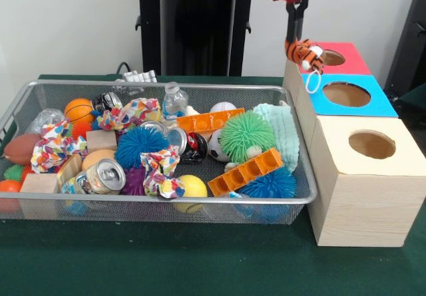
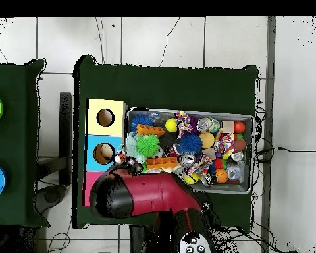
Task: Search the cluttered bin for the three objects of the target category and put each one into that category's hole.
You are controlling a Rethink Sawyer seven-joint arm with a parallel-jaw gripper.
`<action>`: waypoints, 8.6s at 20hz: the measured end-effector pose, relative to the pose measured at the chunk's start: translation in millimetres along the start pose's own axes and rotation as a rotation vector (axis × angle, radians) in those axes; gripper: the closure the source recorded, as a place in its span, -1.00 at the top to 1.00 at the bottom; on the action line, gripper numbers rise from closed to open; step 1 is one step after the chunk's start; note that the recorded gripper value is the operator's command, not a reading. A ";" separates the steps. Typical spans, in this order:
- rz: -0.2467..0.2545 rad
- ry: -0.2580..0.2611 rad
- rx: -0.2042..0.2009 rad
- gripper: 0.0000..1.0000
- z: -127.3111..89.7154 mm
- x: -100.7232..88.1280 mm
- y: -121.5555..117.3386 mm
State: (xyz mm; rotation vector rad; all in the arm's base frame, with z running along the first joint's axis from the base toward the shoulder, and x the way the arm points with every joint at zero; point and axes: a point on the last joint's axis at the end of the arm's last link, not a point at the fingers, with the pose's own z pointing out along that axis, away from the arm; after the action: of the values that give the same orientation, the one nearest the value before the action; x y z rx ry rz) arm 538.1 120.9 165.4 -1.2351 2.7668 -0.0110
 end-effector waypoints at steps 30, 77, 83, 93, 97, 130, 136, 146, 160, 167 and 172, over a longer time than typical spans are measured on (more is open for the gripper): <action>-0.125 0.157 -0.073 -1.00 43.3 38.7 115.0; -0.052 -0.019 0.069 -1.00 106.3 7.6 146.6; -0.049 -0.026 0.087 -1.00 125.5 15.4 146.6; -0.067 -0.039 0.112 -1.00 124.1 15.2 147.5; -0.067 -0.039 0.113 -1.00 124.0 15.1 147.6; -0.007 0.075 0.100 -1.00 131.6 1.7 143.5; 0.019 0.153 0.050 -1.00 133.9 -2.2 139.3; 0.033 0.183 0.027 -1.00 136.1 -3.2 135.9; 0.059 0.212 -0.018 -1.00 117.2 -9.3 137.5; 0.061 0.235 -0.053 -1.00 99.9 -14.7 142.8; 0.059 0.244 -0.066 -1.00 87.9 -18.1 144.5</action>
State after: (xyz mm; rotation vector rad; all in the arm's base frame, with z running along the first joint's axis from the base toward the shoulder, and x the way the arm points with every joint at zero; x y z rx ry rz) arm 452.1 234.4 72.3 -1.2423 3.0341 -0.0699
